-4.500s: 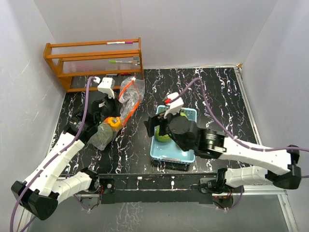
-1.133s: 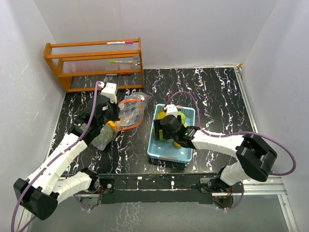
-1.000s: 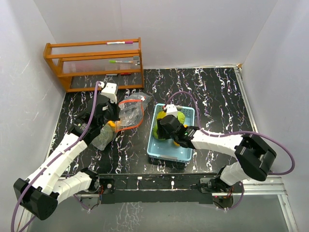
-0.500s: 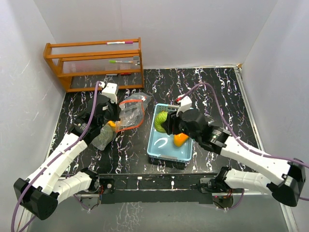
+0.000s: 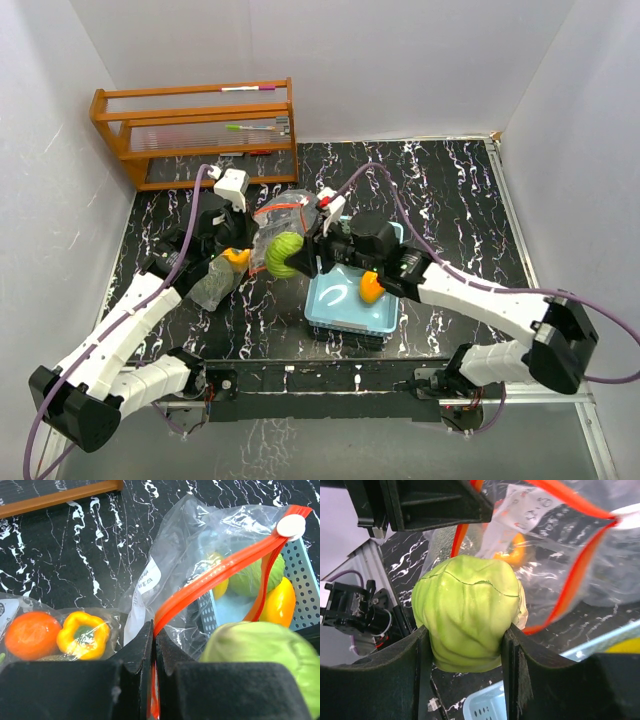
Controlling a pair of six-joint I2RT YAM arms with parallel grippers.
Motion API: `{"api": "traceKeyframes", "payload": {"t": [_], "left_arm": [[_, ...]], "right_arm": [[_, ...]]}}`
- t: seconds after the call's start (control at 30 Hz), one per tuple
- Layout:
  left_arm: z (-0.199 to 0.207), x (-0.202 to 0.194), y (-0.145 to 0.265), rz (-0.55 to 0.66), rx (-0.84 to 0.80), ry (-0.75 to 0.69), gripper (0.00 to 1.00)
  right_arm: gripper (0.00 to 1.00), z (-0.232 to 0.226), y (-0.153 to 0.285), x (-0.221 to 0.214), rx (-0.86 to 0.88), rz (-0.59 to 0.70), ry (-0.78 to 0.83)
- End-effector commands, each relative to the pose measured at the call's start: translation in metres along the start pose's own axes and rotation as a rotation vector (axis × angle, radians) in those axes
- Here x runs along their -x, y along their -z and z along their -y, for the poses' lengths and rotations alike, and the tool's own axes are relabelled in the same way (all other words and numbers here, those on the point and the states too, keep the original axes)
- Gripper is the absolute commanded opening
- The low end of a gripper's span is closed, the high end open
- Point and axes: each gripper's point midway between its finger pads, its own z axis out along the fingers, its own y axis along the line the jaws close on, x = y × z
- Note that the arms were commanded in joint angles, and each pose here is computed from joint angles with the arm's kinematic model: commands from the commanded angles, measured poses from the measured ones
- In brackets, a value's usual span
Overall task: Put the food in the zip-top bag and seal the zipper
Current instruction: Pick up the fake vegetable from the bin, then place the fake vegetable in the zipper food storage bag.
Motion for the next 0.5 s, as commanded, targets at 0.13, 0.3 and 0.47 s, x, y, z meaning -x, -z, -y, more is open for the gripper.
{"api": "traceKeyframes", "payload": {"t": [0.13,0.3,0.47], "left_arm": [[0.025,0.021,0.011,0.048,-0.121,0.060,0.00],[0.037,0.017,0.017,0.034,-0.188,0.099,0.00],[0.042,0.018,0.027,0.035,-0.214,0.114,0.00]], "right_arm": [[0.28,-0.020,-0.020,0.080,0.092,0.293,0.047],[0.27,0.010,-0.025,0.093,-0.068,0.368,0.025],[0.25,0.053,-0.035,0.080,-0.294,0.317,0.006]]}}
